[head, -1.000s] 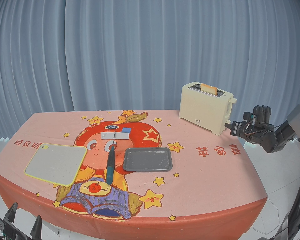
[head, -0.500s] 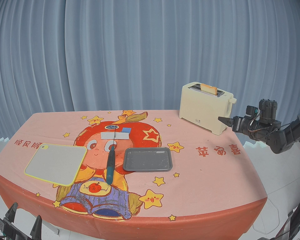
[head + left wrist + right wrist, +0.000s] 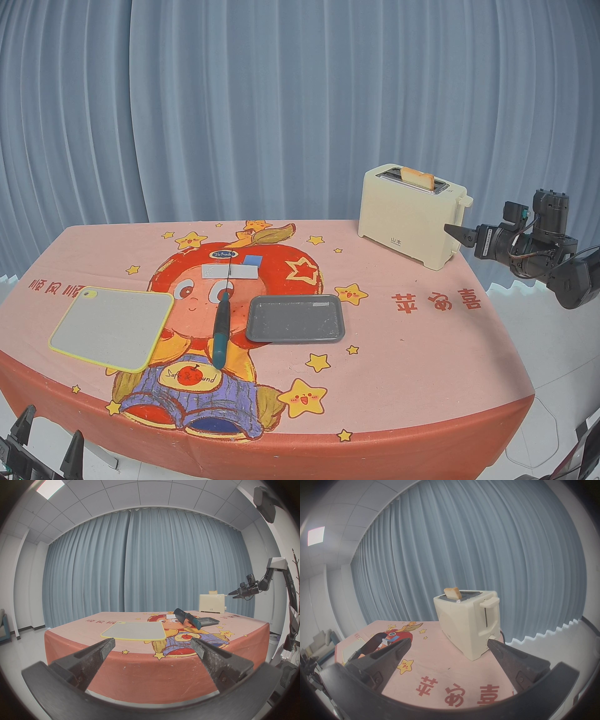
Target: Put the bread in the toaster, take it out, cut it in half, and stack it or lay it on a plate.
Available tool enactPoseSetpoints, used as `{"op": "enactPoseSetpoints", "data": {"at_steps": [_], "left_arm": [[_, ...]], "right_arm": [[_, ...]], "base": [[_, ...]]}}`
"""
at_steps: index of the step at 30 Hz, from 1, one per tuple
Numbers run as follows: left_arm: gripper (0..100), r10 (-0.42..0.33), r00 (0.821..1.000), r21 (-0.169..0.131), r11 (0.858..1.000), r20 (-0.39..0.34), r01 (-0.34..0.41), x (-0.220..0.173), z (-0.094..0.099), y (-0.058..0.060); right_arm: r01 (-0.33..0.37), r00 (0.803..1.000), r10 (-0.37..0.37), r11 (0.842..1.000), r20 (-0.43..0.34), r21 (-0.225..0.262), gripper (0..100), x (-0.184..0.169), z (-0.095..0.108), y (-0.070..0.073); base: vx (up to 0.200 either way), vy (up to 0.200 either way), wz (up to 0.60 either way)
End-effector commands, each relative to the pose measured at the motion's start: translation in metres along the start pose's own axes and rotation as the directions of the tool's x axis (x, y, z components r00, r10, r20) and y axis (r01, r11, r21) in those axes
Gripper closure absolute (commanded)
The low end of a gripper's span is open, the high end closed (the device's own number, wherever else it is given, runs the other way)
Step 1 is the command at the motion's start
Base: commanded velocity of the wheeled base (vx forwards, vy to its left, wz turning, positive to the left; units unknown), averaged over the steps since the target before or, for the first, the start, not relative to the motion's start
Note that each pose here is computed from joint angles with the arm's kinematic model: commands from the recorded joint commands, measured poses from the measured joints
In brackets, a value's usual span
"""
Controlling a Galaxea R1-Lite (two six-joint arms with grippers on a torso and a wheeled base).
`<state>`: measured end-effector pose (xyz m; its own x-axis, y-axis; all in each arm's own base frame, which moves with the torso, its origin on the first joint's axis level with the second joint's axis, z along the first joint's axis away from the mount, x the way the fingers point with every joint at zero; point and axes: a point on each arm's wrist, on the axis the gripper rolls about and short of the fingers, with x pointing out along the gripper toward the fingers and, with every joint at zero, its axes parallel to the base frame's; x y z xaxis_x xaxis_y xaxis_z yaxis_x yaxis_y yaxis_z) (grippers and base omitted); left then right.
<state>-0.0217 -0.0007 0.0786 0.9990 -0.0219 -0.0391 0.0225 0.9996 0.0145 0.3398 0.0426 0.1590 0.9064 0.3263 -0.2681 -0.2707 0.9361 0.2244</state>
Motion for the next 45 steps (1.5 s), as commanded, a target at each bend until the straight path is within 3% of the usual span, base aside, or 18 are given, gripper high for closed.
{"op": "enactPoseSetpoints", "data": {"at_steps": [1,7,12,13,17,18,20,23,28,32,35,39,45], "left_arm": [[0,0.000,1.000,0.000,1.000,-0.010,0.000,0.001,-0.002,0.000],[0,0.000,1.000,0.000,1.000,-0.010,0.000,0.001,-0.002,0.000],[0,0.000,1.000,0.000,1.000,-0.010,0.000,0.001,-0.002,0.000],[0,0.000,1.000,0.000,1.000,-0.010,0.000,0.001,-0.002,0.000],[0,0.000,1.000,0.000,1.000,-0.010,0.000,0.001,-0.002,0.000],[0,0.000,1.000,0.000,1.000,-0.010,0.000,0.001,-0.002,0.000],[0,0.000,1.000,0.000,1.000,-0.010,0.000,0.001,-0.002,0.000],[0,0.000,1.000,0.000,1.000,-0.010,0.000,0.001,-0.002,0.000],[0,0.000,1.000,0.000,1.000,-0.010,0.000,0.001,-0.002,0.000],[0,0.000,1.000,0.000,1.000,-0.010,0.000,0.001,-0.002,0.000],[0,0.000,1.000,0.000,1.000,-0.010,0.000,0.001,-0.002,0.000],[0,0.000,1.000,0.000,1.000,-0.010,0.000,0.001,-0.002,0.000],[0,0.000,1.000,0.000,1.000,-0.010,0.000,0.001,-0.002,0.000]], "right_arm": [[0.005,1.000,-0.005,1.000,0.019,-0.024,0,-0.005,0.006,-0.001],[0.016,0.998,-0.012,0.998,0.058,-0.065,0,-0.009,0.016,-0.003],[0.038,0.996,-0.027,0.990,0.080,-0.134,0,-0.012,0.023,-0.010],[0.046,0.996,-0.032,0.983,0.079,-0.176,0,-0.012,0.023,-0.013],[0.043,0.996,-0.023,0.972,0.086,-0.233,0,-0.011,0.023,-0.014],[0.040,0.996,-0.016,0.960,0.089,-0.278,0,-0.011,0.025,-0.016],[0.039,0.995,-0.008,0.949,0.097,-0.313,0,-0.010,0.028,-0.017],[0.035,0.995,0.001,0.937,0.102,-0.347,0,-0.011,0.030,-0.020],[-0.045,0.992,0.088,0.910,0.086,-0.411,0,-0.011,0.030,-0.018],[-0.041,0.990,0.101,0.885,0.104,-0.464,0,-0.002,0.037,-0.021],[-0.038,0.987,0.109,0.870,0.116,-0.492,0,0.007,0.042,-0.023],[-0.087,0.979,0.170,0.853,0.116,-0.515,0,0.021,0.046,-0.024],[-0.075,0.976,0.174,0.830,0.129,-0.552,0,0.047,0.049,-0.034]], "base": [[0.000,0.000,0.00],[0.000,0.000,0.00],[0.000,0.000,0.00],[0.000,0.000,0.00],[0.000,0.000,0.00],[0.000,0.000,0.00],[0.000,0.000,0.00],[0.000,0.000,0.00],[0.000,0.000,0.00],[0.000,0.000,0.00],[0.000,0.000,0.00],[0.000,0.000,0.00],[0.000,0.000,0.00]]}}
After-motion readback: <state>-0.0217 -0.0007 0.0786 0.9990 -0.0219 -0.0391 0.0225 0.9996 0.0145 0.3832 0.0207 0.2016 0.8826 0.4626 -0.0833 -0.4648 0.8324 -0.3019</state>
